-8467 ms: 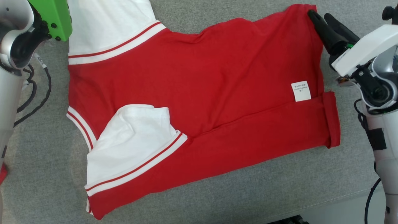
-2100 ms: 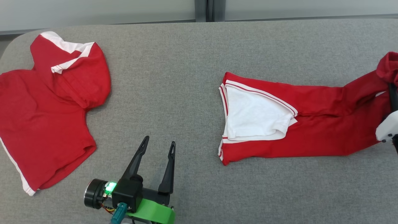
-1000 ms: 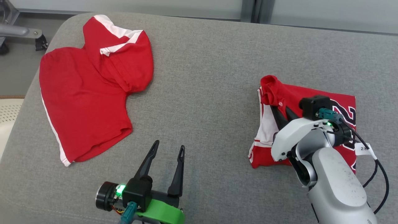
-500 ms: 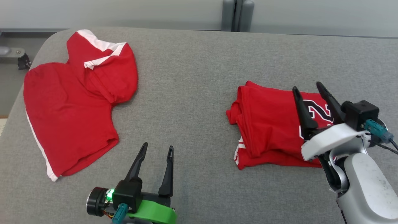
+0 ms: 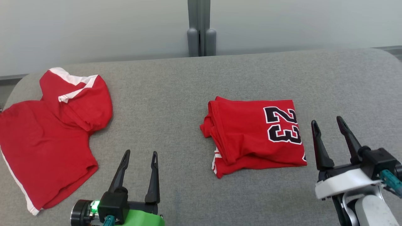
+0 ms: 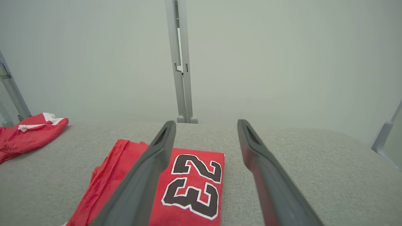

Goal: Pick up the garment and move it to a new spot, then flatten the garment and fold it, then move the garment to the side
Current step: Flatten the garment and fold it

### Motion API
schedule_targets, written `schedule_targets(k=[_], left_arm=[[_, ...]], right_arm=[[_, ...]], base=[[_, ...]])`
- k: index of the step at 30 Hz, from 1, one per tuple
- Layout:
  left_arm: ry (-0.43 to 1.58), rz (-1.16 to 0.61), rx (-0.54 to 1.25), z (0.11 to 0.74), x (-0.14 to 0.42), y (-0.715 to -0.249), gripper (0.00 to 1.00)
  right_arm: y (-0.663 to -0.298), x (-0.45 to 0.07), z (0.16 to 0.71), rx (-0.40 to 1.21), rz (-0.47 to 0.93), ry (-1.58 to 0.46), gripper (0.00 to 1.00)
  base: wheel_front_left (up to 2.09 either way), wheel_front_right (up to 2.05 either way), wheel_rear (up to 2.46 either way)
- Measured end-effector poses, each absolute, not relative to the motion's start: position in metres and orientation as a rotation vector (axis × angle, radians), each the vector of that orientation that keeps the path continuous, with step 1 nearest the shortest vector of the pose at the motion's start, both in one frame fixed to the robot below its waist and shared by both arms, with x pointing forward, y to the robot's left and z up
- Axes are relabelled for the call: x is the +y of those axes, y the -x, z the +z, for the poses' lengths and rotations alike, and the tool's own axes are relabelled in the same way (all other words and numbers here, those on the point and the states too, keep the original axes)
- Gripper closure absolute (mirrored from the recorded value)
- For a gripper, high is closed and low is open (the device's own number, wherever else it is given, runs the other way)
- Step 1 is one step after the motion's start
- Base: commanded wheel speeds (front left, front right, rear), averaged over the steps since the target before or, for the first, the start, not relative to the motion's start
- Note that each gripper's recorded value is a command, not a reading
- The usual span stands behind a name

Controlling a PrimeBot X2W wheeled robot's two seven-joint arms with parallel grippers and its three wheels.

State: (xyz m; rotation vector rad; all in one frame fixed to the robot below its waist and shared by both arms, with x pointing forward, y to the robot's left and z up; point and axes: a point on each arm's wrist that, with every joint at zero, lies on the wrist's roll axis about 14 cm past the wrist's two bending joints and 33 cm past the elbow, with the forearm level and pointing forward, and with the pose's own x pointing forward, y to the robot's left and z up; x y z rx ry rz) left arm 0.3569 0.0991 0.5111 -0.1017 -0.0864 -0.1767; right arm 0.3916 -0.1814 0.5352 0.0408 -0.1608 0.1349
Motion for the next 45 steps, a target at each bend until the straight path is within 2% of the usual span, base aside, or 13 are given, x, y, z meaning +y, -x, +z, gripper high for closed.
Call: schedule_targets(k=[8,15,45], left_arm=[[0.097,-0.194,-0.142,0.529,0.095,-0.342,0.00],[0.096,-0.169,-0.136,0.526,0.101,-0.330,0.00],[0.097,-0.121,-0.131,0.521,0.115,-0.311,0.00]], right_arm=[[-0.346,-0.188,0.535,-0.168,0.092,-0.050,0.00],[-0.330,-0.180,0.527,-0.149,0.104,-0.077,0.00],[-0.320,-0.152,0.527,-0.151,0.184,-0.078,0.00]], base=[[0.00,0.00,0.00],[0.00,0.00,0.00],[0.00,0.00,0.00]])
